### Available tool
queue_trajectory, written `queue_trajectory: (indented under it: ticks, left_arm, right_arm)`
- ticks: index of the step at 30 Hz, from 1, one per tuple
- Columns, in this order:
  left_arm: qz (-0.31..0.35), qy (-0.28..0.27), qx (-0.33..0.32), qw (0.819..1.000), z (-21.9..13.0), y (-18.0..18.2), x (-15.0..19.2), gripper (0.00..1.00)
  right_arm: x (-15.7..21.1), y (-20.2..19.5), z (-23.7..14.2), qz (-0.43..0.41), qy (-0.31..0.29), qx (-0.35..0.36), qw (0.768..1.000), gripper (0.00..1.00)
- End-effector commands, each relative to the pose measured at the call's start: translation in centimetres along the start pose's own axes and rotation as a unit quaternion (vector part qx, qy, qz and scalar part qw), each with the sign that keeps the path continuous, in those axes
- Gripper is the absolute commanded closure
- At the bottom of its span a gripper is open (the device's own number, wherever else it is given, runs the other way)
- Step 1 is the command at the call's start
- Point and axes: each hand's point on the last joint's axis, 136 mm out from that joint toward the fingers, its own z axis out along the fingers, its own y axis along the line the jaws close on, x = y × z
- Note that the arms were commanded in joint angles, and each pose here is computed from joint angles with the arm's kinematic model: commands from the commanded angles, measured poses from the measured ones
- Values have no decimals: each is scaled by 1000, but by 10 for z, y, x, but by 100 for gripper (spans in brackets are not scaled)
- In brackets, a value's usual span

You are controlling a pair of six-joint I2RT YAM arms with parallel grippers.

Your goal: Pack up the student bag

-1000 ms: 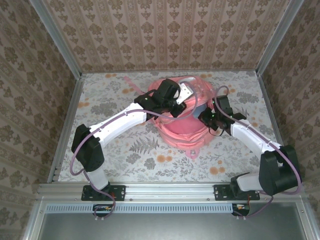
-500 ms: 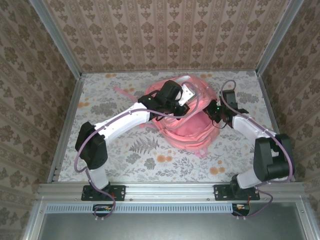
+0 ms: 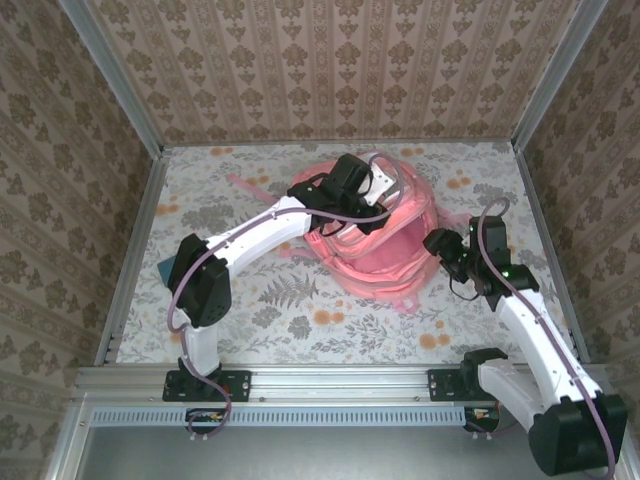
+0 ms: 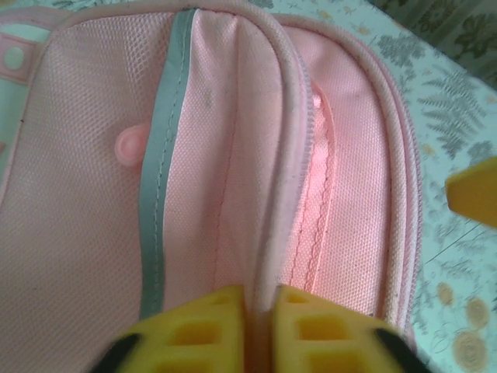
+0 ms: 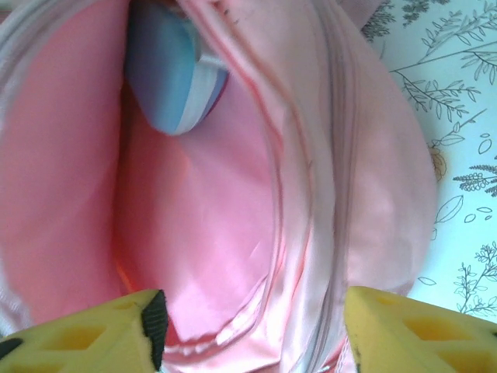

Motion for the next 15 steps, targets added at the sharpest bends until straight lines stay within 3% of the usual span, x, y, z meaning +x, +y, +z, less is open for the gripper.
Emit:
queue_trajectory:
  ticks: [1,4,6,8,12,15]
  left_arm:
    - [-45,-39,24,998,-14,-1,-30,61]
    - [-103,-46,1,994,-25,23,-26,37]
    - [-155,-52,-25,986,-36,47,-16,30]
    - [-214,-55,-52,974,-46,74,0,30]
    - [-356,-45,-105,927,-60,129,57,36]
    - [-417,-39,-109,901,-60,146,89,41]
  right_arm:
    - [12,8,-7,-18,25,-31,999,31]
    - [16,23,-8,-28,41,-63,997,26]
    - [19,28,-5,-36,49,-70,996,25]
    - [23,32,-2,-43,57,-73,995,23]
    - [34,36,9,-55,75,-68,993,21]
    - [43,38,19,-65,87,-61,992,20]
